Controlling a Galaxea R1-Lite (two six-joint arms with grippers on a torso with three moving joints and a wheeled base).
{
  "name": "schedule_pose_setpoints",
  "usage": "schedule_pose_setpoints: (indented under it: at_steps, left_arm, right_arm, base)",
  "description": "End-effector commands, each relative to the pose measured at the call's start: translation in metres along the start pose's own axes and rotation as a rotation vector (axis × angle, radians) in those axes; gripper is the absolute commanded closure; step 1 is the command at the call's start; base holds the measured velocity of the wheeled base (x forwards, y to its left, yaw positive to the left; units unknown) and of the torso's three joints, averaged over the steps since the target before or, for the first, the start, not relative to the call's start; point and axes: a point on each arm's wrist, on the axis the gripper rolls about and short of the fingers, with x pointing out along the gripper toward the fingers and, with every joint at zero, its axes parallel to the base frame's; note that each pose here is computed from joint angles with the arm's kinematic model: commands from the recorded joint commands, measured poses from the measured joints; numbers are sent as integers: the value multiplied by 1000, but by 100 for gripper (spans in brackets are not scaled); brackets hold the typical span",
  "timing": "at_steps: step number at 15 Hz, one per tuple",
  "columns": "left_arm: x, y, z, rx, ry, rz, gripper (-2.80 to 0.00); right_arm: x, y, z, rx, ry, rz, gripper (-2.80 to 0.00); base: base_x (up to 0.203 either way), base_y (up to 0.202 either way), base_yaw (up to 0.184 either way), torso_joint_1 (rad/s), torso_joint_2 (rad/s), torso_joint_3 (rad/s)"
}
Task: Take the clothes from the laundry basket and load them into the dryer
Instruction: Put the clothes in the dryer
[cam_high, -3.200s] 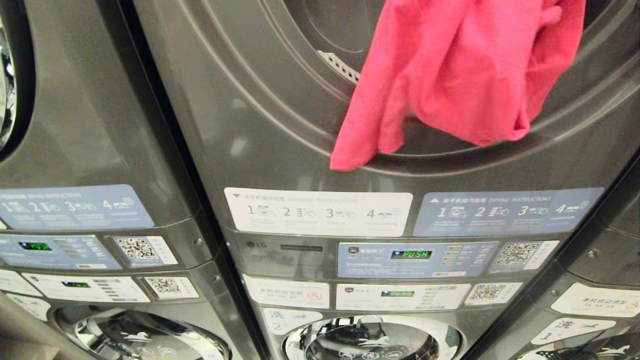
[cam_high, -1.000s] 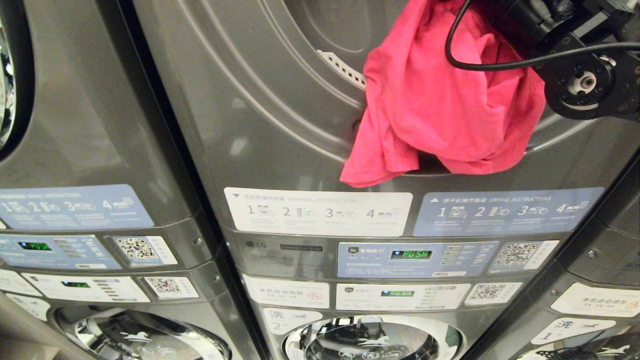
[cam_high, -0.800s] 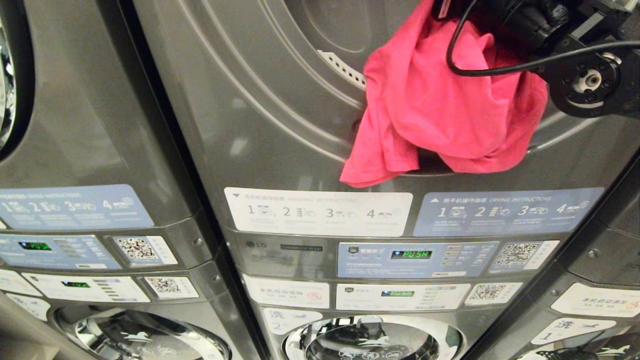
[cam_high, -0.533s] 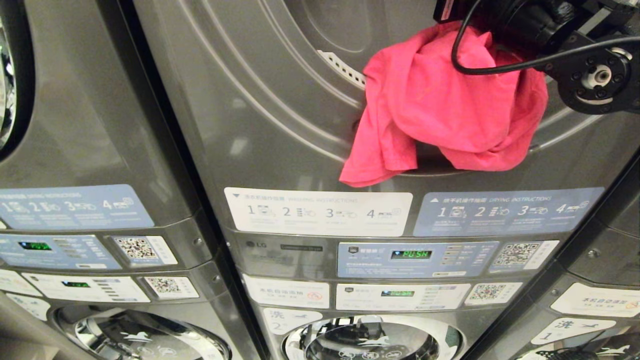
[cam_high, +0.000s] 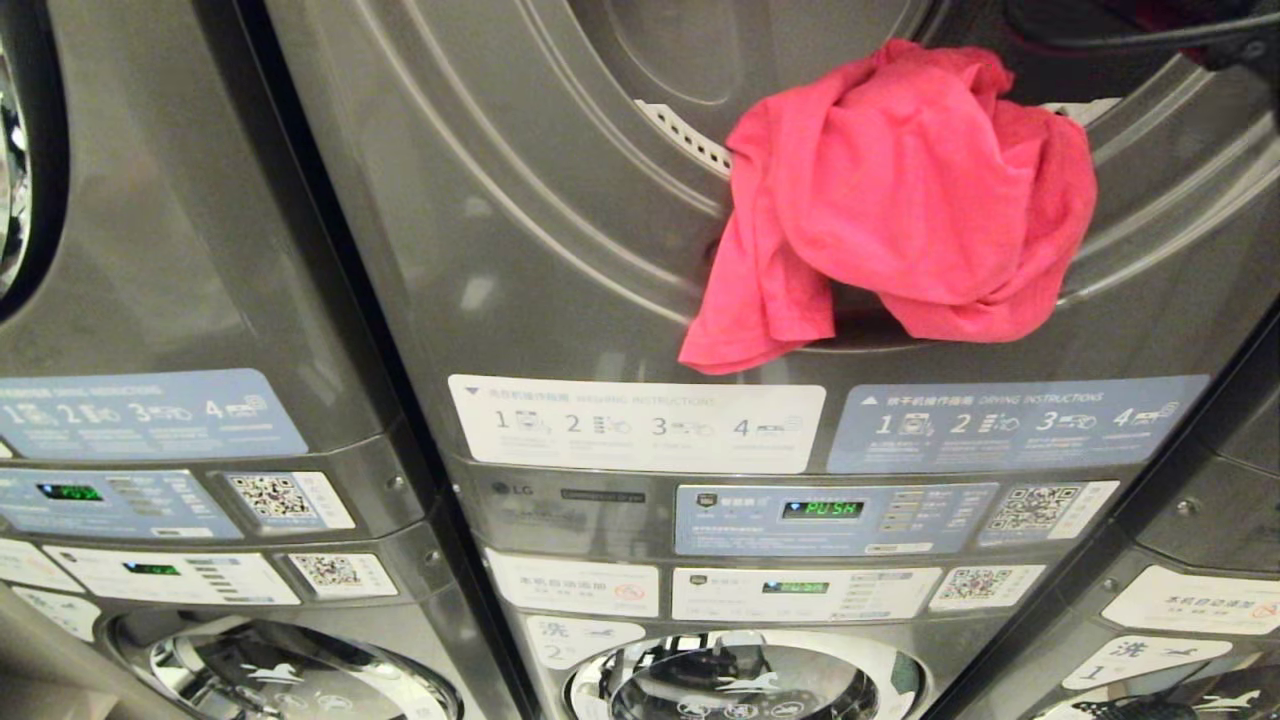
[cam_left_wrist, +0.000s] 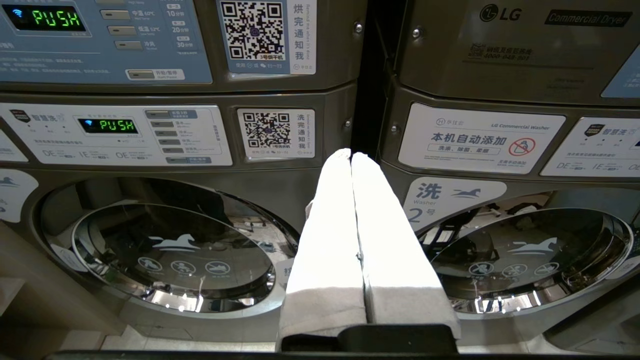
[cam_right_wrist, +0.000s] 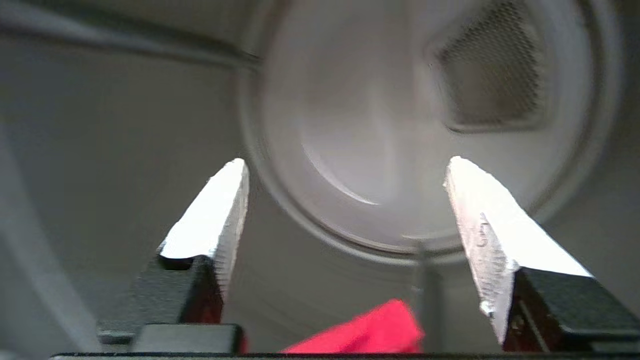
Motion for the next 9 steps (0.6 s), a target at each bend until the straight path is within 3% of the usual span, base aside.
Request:
schedule_pose_setpoints:
  at_steps: [1,4,7,9]
  left_arm:
    - [0,0,0,0,-2,0,0]
    - [0,0,0,0,-3,0,0]
    - [0,0,0,0,-2,0,0]
    - [0,0,0,0,-3,0,0]
  right_arm:
    - [-40,0,58,70,-23,47,-280]
    - [-85,17,69,161,135,154,-280]
    - [-138,23,58,174,300,200,-280]
    - [-176,21,47,146,481,226,-280]
  base:
    - [0,0,0,0,0,0]
    - [0,0,0,0,0,0]
    - [0,0,0,0,0,0]
    - [0,0,0,0,0,0]
